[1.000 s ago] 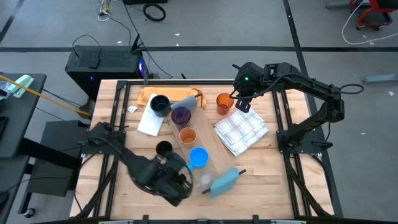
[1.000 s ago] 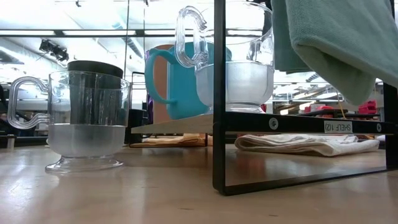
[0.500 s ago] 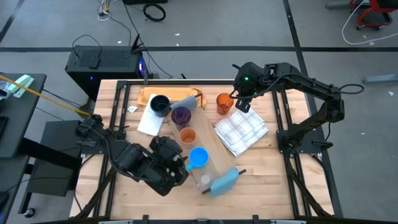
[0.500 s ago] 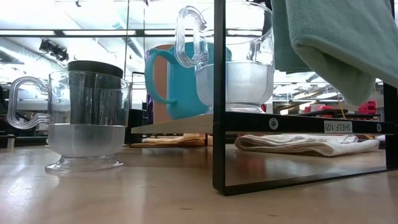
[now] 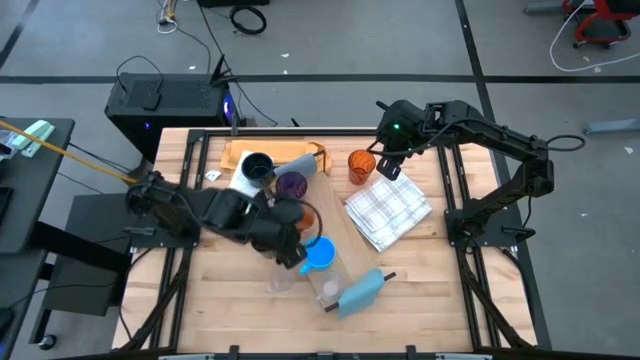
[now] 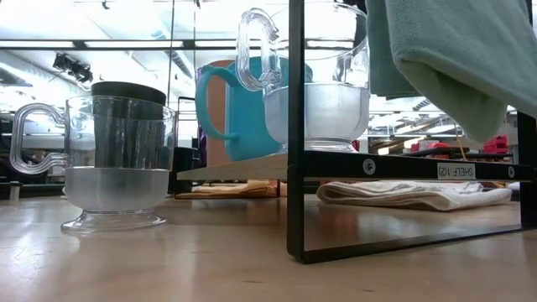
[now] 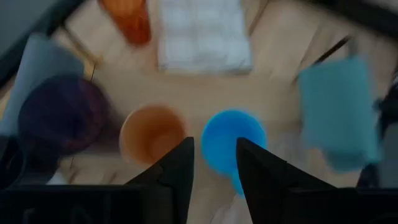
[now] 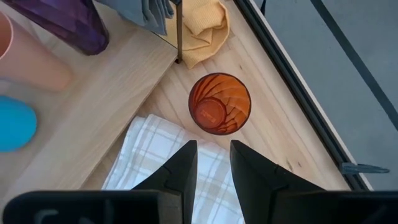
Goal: Stack small to large cups/mugs on shelf
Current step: Put the black cup on the shelf
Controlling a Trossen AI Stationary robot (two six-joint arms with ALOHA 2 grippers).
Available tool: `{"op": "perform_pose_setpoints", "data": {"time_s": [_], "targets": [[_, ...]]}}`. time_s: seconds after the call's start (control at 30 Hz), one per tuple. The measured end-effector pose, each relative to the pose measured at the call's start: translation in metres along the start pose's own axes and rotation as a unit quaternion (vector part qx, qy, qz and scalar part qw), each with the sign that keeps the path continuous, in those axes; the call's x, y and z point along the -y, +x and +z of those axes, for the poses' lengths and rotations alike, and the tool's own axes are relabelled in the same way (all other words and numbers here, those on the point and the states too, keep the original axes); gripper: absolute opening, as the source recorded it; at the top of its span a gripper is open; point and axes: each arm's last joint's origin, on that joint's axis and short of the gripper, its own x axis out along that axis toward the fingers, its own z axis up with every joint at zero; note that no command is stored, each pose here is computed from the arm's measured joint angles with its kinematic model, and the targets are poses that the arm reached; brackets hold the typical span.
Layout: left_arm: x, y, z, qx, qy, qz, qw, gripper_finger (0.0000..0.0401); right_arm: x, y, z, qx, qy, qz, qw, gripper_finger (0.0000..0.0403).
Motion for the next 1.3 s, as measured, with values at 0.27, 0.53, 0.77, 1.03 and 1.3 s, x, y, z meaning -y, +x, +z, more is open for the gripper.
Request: {"op": "perform_pose_setpoints", "data": {"time_s": [0.27,0.53,0.77,1.03,1.3], "targets": [[-0.043,0.006,0.009,-0.117,0.041,0.016,0.992,0.015,0.0,0.0,-0.001,-0.003,0.006,0.0,1.0,0.0103],[-0.064,-0.015,0.014,-0.067,0.091,0.051,0.992,0.016,0.0,0.0,-0.001,-0.006,0.024,-0.001,1.0,0.0103],[-0.098,-0.05,0.019,0.003,0.091,0.082,0.992,0.014,-0.001,0.028,-0.011,-0.047,0.044,-0.005,0.998,0.0103],[-0.128,-0.078,0.019,0.036,0.068,0.078,0.994,0.0124,-0.013,0.061,-0.013,-0.026,0.101,0.036,0.994,0.0103],[-0.127,-0.076,0.022,0.03,0.082,0.05,0.995,0.013,-0.005,0.001,0.019,0.085,0.122,0.065,0.987,0.0103]]}}
